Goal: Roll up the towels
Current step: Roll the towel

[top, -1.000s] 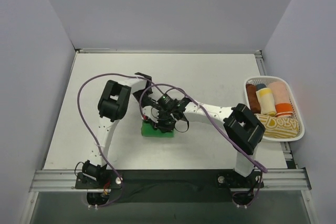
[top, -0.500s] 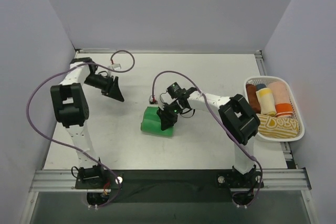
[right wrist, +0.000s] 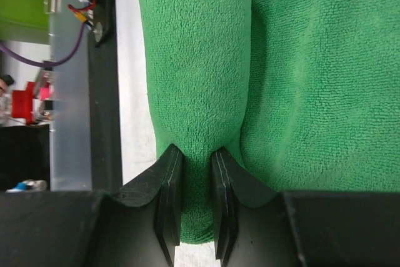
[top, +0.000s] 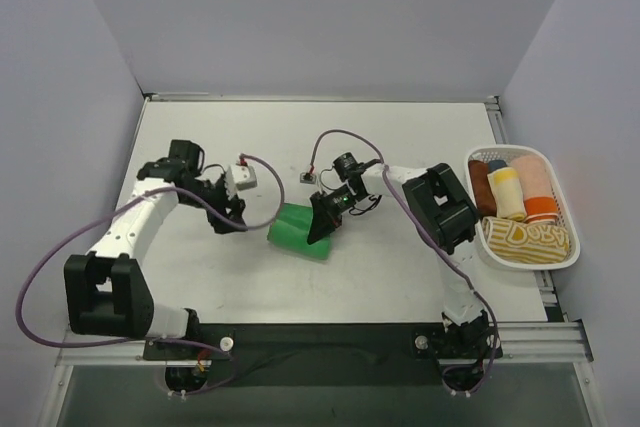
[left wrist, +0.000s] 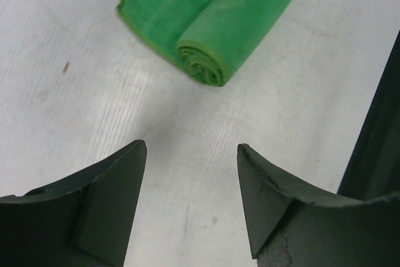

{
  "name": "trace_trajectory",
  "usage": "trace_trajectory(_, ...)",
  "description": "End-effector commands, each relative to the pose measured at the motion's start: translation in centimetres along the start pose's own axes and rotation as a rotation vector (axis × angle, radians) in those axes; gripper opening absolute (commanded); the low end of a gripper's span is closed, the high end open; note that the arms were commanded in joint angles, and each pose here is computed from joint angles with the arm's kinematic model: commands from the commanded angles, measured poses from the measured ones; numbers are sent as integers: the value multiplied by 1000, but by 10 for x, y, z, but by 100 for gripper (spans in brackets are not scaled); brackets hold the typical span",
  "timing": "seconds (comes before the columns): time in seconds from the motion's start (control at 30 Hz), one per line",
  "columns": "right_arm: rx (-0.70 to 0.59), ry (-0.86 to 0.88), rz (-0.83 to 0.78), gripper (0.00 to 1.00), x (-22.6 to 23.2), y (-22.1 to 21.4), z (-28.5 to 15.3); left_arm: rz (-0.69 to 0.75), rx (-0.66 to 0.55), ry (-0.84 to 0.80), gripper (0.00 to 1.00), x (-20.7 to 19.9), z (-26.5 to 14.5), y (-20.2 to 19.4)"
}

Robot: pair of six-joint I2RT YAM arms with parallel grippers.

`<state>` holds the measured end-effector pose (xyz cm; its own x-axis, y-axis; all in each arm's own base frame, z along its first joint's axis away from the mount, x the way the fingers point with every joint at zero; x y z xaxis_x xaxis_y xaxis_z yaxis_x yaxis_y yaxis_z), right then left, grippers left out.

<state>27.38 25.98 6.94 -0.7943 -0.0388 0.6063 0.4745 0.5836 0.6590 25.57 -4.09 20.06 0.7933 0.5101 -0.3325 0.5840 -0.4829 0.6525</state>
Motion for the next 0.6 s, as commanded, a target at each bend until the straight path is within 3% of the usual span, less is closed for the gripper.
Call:
trace_trajectory(0.0, 87, 17, 155, 0, -8, -36, 10, 449, -15, 47, 71, -16, 21, 14)
trace_trajectory(0.13, 66, 39, 215, 0, -15, -39, 8, 764, 33, -10, 71, -52, 59, 20)
trace_trajectory(0.23, 66, 44, 230, 0, -16, -41, 8, 919, 25, 8, 72, -63, 80, 22)
trace_trajectory(0.57, 52, 53, 260, 0, -22, -39, 5, 1059, 25, -11, 71, -70, 136, 25)
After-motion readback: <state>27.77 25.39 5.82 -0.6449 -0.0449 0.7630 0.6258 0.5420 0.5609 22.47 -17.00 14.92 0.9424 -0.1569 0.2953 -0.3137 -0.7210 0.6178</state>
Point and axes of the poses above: each gripper's point midway between its finger pads, its own z axis out along the fingers, its own x axis along the line the jaws close on, y = z × x, the point moved 9 cm from there along -z, back along the fingers, and after that the axes turned 11 degrees about -z, right-handed, at the moved point
